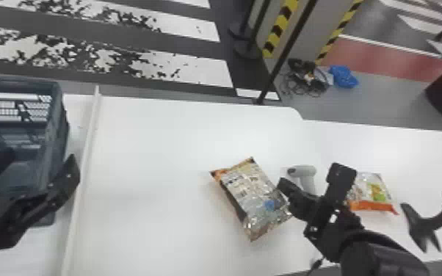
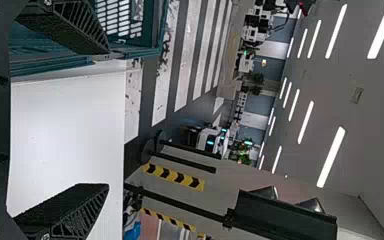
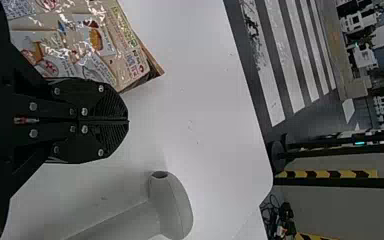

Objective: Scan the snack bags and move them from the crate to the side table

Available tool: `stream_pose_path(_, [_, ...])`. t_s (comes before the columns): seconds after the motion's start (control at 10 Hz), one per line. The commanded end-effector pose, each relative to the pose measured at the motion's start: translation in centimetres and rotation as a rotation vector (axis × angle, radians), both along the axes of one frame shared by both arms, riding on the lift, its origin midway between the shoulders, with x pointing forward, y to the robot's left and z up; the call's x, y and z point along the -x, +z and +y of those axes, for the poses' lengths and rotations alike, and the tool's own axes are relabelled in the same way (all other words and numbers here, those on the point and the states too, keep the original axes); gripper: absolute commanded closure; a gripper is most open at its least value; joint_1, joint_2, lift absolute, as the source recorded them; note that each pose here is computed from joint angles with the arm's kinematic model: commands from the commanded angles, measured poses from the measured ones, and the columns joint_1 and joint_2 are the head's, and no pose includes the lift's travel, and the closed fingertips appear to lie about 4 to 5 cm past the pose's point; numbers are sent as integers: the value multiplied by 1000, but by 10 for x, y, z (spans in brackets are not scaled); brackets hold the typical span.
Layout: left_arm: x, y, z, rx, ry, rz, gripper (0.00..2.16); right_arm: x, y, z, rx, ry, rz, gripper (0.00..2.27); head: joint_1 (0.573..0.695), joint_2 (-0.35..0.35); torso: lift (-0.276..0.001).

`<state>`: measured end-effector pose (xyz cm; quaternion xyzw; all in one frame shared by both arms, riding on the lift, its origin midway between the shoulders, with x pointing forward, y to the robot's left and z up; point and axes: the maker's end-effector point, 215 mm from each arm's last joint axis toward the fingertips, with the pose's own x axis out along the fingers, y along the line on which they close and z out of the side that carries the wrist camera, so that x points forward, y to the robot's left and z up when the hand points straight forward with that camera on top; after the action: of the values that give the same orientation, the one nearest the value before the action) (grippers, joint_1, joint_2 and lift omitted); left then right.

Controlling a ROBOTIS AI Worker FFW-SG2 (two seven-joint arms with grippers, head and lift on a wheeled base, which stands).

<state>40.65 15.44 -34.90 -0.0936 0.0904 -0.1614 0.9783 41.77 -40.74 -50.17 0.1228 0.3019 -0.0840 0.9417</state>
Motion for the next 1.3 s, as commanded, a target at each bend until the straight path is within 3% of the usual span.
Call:
stream_pose_path(0.0, [-1, -1, 0, 3, -3, 3, 36, 7, -5, -2, 5, -3, 6, 2192, 695, -335, -87])
stream_pose_path(1.2, [-3, 3, -4, 32, -20, -3, 36, 62, 2, 28, -51, 15, -1, 2192, 695, -332, -87])
